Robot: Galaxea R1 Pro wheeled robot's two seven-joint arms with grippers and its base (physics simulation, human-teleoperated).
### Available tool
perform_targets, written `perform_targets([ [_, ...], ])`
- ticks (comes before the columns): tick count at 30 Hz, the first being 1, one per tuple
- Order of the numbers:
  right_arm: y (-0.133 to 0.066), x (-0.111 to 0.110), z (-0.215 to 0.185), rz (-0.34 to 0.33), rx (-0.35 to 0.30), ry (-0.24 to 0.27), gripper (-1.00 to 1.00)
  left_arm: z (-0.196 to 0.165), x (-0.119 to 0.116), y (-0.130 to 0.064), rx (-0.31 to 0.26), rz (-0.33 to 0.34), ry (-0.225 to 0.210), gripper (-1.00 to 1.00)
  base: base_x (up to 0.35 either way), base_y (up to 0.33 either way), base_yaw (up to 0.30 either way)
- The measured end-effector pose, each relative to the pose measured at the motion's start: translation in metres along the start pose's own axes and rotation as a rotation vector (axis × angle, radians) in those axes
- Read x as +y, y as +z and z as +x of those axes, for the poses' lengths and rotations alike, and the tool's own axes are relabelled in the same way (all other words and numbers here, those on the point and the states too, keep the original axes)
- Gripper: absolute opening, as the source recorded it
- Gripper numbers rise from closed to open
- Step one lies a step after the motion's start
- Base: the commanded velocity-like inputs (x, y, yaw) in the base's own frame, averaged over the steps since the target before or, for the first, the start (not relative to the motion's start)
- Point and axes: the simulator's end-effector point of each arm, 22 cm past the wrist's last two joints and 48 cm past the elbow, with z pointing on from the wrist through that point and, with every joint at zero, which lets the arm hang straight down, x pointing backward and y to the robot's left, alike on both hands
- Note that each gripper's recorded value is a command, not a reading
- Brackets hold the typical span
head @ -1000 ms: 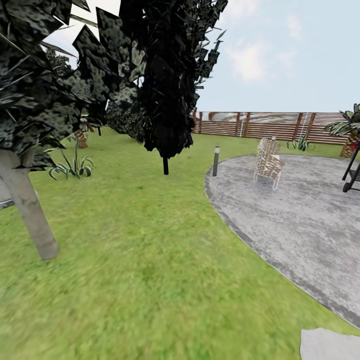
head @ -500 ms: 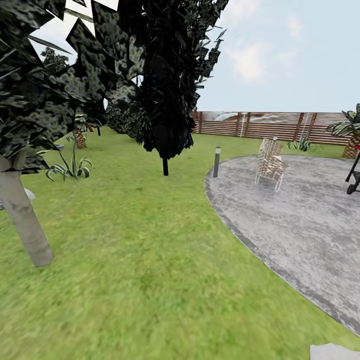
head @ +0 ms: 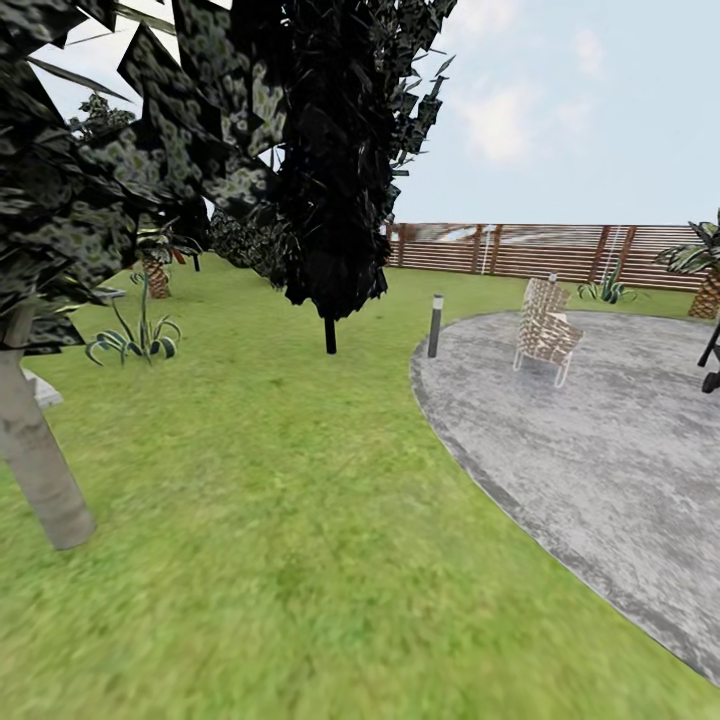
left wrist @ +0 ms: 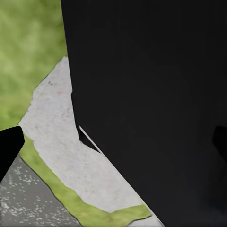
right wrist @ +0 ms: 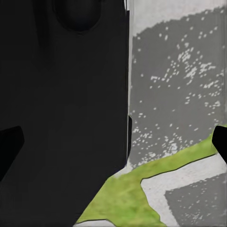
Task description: Take the three Easter eggs out of the wicker basket on the lawn in the garden, then place them on the lawn next to a single tree (choose any tree) so that all three eggs are next to the same tree and none are left in the basket.
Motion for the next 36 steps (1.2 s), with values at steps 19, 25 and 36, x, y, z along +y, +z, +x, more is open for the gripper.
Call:
perform_targets([
  [19, 0.0000, -0.0007, 0.0001, 0.001, 0.000, 0.000, 1.00, 0.0000, 0.0005, 0.0000, 0.000, -0.001, 0.000, 1.00, 0.222, 0.000, 0.000],
  [25, 0.0000, -0.0006, 0.0002, 0.001, 0.001, 0.000, 1.00, 0.0000, 0.0010, 0.0000, 0.000, -0.001, 0.000, 1.00, 0.222, 0.000, 0.000],
  [36, 0.0000, -0.0001, 0.0003, 0.000, 0.001, 0.000, 1.00, 0.0000, 0.0006, 0.0000, 0.000, -0.001, 0.000, 1.00, 0.222, 0.000, 0.000],
])
